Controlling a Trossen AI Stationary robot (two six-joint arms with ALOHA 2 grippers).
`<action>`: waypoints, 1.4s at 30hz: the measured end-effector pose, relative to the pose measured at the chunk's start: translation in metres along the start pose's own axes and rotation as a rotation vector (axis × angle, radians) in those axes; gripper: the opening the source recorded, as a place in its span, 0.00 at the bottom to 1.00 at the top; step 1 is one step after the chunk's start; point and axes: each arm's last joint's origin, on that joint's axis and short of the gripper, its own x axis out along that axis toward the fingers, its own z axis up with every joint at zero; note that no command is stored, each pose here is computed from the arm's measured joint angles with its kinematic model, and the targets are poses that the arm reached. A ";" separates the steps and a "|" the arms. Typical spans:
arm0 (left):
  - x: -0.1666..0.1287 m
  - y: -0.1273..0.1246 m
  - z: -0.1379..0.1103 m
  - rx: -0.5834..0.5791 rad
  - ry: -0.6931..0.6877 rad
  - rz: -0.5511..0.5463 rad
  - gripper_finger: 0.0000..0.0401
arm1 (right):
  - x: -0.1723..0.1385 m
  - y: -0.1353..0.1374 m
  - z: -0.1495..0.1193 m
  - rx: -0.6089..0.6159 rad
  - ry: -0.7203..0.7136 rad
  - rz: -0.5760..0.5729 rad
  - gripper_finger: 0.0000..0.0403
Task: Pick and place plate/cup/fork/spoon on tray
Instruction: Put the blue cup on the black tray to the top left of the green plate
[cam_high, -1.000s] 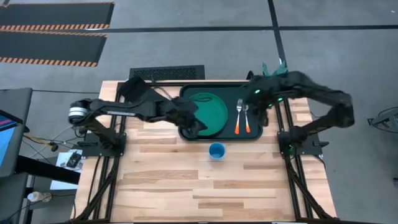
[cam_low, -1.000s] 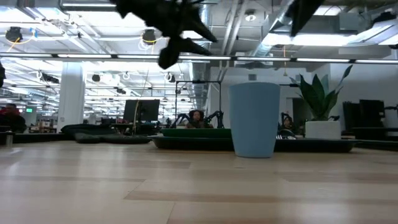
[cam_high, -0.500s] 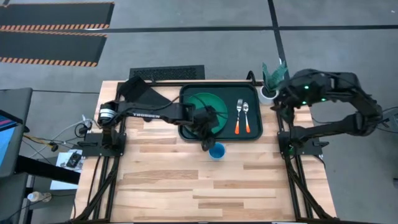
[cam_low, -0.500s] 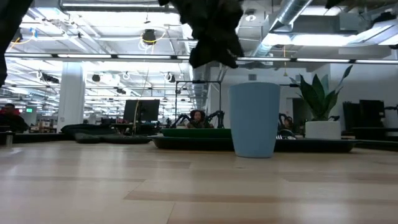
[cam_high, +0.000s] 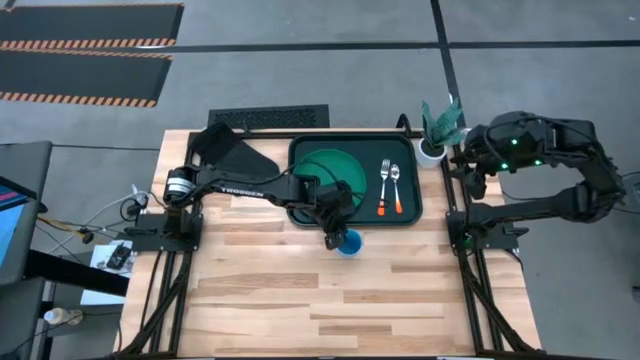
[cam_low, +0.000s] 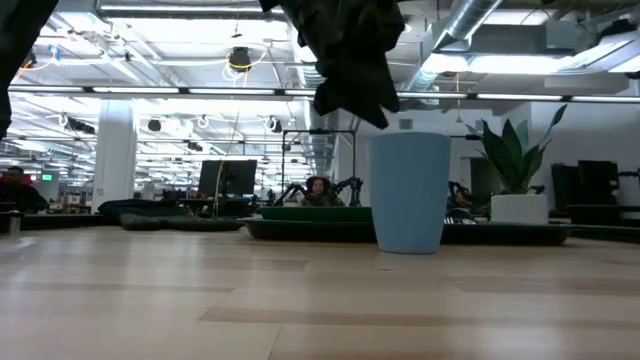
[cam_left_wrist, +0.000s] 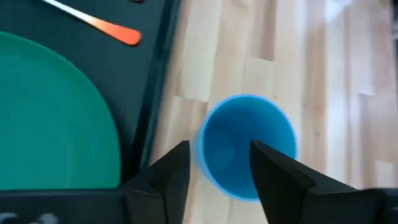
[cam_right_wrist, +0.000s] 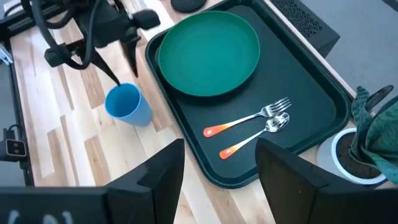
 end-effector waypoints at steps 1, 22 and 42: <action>0.000 0.000 0.000 0.002 -0.002 0.020 0.40 | 0.000 0.000 0.000 0.000 0.004 -0.001 0.55; 0.041 -0.007 -0.022 -0.064 0.135 0.107 0.41 | 0.000 0.000 -0.001 -0.004 0.007 -0.002 0.55; -0.019 0.040 0.019 -0.193 0.226 0.057 0.00 | -0.003 -0.001 -0.003 -0.012 -0.002 -0.002 0.55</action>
